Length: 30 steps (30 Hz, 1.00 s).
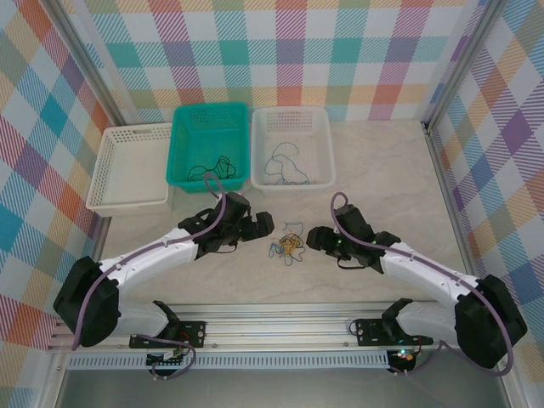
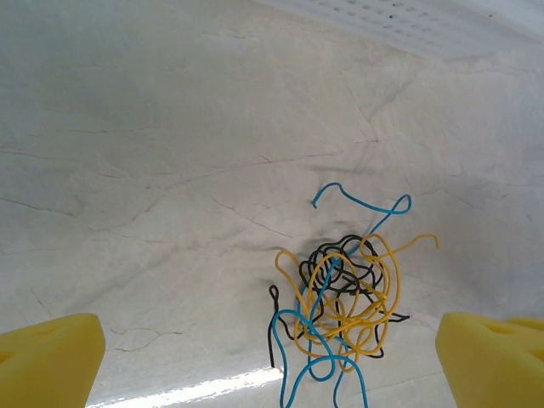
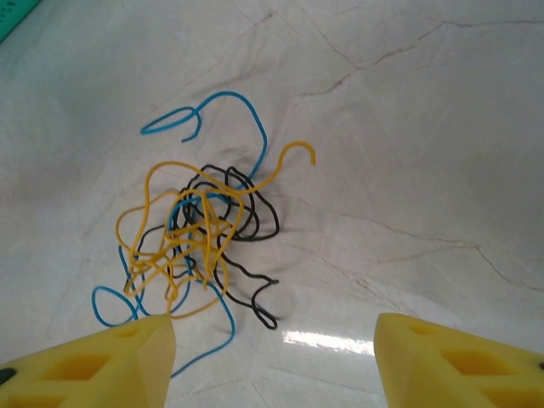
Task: Untangle the cables
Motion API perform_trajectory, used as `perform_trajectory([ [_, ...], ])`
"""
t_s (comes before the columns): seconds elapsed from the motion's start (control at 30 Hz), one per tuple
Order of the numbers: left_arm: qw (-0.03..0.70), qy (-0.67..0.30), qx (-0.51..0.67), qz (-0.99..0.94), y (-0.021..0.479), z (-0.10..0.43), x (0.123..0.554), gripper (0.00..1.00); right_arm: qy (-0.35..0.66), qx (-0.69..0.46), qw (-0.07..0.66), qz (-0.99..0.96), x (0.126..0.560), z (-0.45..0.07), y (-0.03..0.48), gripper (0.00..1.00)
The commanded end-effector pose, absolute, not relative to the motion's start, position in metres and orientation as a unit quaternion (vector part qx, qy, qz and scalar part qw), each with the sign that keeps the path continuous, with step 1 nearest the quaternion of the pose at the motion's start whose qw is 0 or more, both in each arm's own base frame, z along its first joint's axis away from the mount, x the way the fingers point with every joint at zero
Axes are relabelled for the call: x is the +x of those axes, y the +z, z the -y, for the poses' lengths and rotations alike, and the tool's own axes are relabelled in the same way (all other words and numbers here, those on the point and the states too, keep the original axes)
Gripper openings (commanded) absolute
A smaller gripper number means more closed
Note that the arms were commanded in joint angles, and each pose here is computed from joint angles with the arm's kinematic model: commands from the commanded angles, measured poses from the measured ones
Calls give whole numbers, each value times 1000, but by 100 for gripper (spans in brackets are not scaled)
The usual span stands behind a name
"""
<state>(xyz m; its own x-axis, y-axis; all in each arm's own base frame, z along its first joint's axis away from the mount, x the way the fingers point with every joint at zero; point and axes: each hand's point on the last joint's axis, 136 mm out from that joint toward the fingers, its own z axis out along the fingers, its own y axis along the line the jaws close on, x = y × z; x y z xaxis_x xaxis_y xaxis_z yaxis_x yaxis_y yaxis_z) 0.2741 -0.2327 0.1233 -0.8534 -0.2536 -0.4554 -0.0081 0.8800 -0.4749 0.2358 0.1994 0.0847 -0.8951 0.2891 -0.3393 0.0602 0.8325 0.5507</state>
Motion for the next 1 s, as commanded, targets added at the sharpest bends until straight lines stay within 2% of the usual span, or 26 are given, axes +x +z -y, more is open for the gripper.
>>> perform_trajectory([
  [0.0, 260, -238, -88, -932, 115, 235, 272, 100, 279, 131, 245, -919, 255, -201, 84, 56],
  [0.1, 262, -239, -93, -930, 117, 234, 271, 100, 255, 139, 264, -920, 267, -197, 78, 40],
  [0.13, 264, -240, -94, -929, 118, 233, 270, 100, 251, 143, 265, -920, 270, -197, 75, 39],
  [0.67, 280, -248, -96, -922, 124, 222, 261, 100, 253, 152, 247, -923, 297, -221, 43, 40],
  [0.97, 281, -241, -96, -924, 126, 219, 260, 100, 254, 157, 239, -924, 298, -224, 27, 36],
])
